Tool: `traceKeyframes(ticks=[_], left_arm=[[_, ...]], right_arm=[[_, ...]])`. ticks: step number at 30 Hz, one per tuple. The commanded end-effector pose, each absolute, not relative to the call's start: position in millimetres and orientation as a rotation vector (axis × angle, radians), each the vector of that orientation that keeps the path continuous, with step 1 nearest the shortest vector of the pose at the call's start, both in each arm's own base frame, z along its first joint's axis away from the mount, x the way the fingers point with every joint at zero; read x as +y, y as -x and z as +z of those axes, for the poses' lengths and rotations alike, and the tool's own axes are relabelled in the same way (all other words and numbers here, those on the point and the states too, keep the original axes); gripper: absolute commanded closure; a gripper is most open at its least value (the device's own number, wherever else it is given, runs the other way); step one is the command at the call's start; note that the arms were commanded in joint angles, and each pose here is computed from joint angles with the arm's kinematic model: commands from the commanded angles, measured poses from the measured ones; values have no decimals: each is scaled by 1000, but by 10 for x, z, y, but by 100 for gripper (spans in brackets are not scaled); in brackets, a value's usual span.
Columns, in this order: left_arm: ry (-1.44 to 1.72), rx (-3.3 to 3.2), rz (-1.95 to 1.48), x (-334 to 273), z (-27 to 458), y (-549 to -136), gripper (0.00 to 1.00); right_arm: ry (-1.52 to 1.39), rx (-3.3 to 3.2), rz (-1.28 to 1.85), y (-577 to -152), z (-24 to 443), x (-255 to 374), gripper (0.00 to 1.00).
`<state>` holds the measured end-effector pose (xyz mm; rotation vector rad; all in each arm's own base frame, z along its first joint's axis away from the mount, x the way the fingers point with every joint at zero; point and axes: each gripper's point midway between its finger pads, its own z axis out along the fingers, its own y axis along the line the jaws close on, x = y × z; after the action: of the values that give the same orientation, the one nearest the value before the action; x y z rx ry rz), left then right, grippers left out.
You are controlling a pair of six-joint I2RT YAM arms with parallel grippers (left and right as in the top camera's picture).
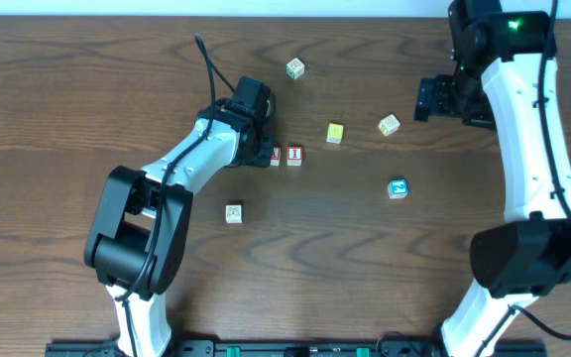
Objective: Spell out Ai2
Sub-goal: 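Release the 'A' block and lift the left gripper away, then move the left arm aside and bring the right gripper to the blue '2' block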
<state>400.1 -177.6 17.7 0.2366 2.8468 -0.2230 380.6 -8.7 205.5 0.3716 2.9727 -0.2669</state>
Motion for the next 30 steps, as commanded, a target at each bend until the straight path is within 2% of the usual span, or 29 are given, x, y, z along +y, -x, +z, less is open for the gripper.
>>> traceKeyframes(ticks=[1,30], left_arm=[[-200,2870,-250,-1799,106,-3973,62],[-115,2870,-365,-1924,136,-3978,62]], right_arm=[[-374,2951,-282,-3806,2120,-138,1],[-374,2951,-282,-3807,2121,-139,1]])
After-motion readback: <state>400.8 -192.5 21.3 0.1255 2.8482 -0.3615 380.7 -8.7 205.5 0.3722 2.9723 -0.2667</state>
